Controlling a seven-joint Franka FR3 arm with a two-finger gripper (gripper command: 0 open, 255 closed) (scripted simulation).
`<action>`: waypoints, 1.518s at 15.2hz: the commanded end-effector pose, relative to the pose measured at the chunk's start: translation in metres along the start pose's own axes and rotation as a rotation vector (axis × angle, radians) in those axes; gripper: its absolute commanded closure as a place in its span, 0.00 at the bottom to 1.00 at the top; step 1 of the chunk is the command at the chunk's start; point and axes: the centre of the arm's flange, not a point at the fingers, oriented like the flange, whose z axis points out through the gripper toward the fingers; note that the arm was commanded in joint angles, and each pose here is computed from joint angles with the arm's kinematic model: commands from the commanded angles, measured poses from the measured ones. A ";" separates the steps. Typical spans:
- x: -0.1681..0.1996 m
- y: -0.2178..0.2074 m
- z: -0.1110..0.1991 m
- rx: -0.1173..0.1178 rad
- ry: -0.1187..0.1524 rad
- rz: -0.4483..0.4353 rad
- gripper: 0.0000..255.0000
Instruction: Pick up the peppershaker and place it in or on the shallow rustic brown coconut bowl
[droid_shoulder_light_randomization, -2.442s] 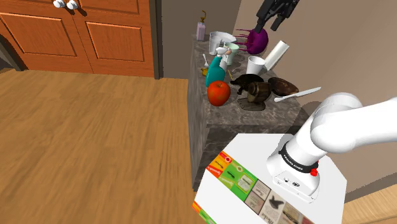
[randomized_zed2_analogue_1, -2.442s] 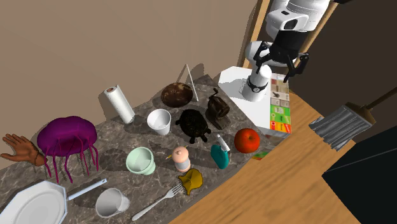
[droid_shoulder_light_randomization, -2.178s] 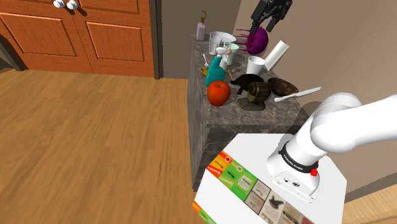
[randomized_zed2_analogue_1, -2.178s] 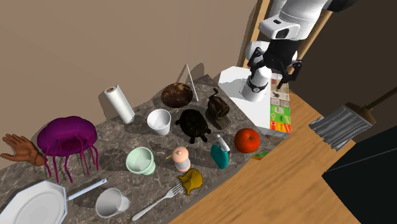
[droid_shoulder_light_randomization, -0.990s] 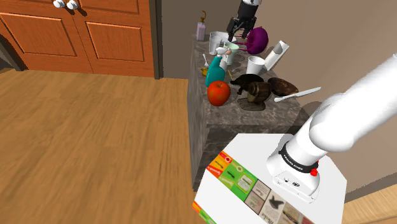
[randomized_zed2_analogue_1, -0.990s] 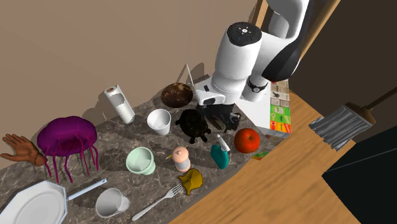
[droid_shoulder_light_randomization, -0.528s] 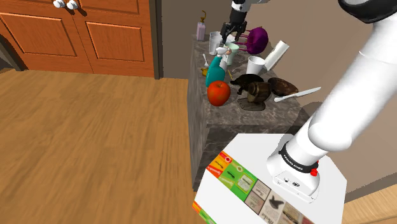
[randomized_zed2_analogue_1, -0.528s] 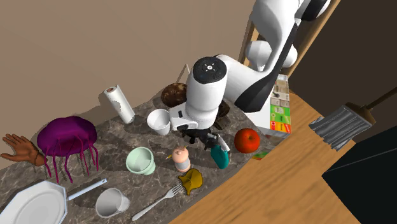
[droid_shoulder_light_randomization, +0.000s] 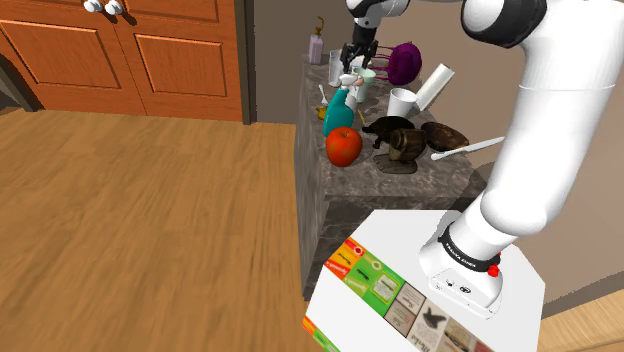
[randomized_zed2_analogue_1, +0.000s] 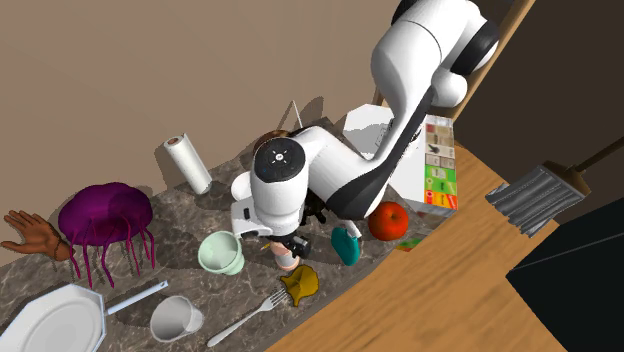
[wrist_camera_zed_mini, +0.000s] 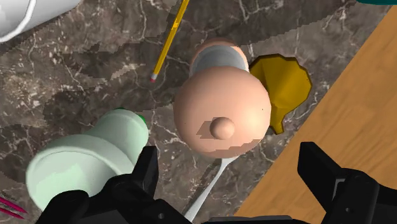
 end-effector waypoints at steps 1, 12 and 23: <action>0.000 0.001 0.011 0.000 0.000 0.000 0.00; 0.000 0.001 0.035 0.000 0.000 0.000 0.00; 0.000 0.001 0.035 0.000 0.000 0.000 1.00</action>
